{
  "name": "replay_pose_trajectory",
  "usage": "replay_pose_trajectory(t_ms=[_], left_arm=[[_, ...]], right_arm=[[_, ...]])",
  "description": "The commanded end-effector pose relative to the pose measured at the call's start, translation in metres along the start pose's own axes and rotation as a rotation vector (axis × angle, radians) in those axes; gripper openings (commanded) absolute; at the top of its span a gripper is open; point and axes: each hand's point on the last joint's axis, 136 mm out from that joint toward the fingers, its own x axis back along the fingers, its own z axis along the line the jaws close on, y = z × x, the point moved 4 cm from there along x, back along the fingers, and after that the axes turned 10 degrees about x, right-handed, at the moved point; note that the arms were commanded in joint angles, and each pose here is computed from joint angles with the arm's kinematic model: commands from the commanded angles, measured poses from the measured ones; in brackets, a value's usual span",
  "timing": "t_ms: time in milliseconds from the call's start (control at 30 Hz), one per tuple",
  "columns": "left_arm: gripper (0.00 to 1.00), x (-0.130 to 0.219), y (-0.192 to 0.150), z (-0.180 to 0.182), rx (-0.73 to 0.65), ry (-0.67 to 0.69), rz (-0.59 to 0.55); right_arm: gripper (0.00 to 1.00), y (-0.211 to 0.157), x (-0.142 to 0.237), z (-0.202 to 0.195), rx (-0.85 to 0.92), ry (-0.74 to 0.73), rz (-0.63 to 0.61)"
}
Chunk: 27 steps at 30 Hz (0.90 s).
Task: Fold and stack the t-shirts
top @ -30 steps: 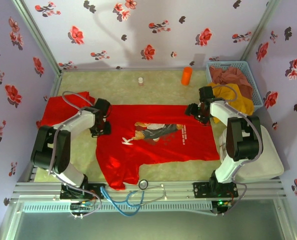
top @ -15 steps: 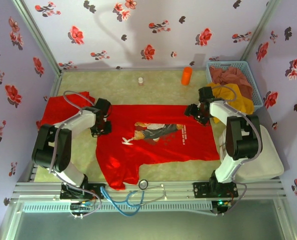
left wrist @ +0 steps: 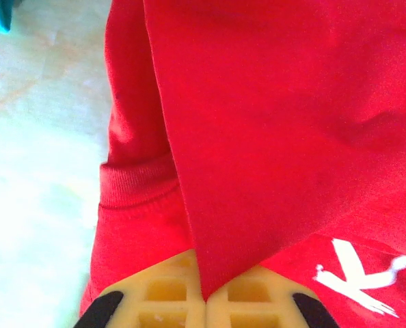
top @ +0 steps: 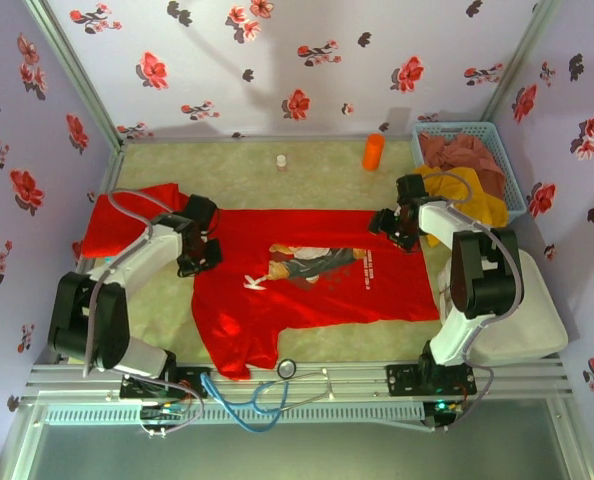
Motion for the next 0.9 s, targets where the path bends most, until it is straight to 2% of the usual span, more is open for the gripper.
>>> replay_pose_trajectory(t_ms=[0,200,267,333,433,500,667,867], left_arm=[[0.00,0.006,-0.018,0.009,0.075,0.018,0.049],[0.02,0.000,-0.032,0.021,0.102,0.045,0.091],[0.06,-0.003,-0.038,0.027,0.106,0.064,0.109],[0.12,-0.006,-0.043,0.031,0.100,0.077,0.120],[0.33,0.000,-0.038,0.034,0.068,0.102,0.108],[0.40,0.010,-0.029,0.034,0.040,0.121,0.079],[0.43,0.030,0.007,0.010,-0.039,0.083,0.002],[0.43,0.018,0.037,-0.028,-0.086,0.028,-0.012]], right_arm=[[0.70,0.003,-0.002,0.001,0.005,0.012,0.002],[0.70,0.002,-0.003,0.000,0.007,0.010,0.002],[0.70,0.002,-0.001,-0.001,0.011,0.005,-0.002],[0.71,0.003,-0.001,-0.001,0.015,-0.002,-0.007],[0.71,0.004,0.002,-0.003,0.011,-0.022,-0.012],[0.72,0.007,0.006,-0.002,0.031,-0.049,-0.030],[0.76,0.012,0.020,-0.001,0.092,-0.152,-0.078],[0.76,0.008,0.017,0.003,0.117,-0.171,-0.049]])
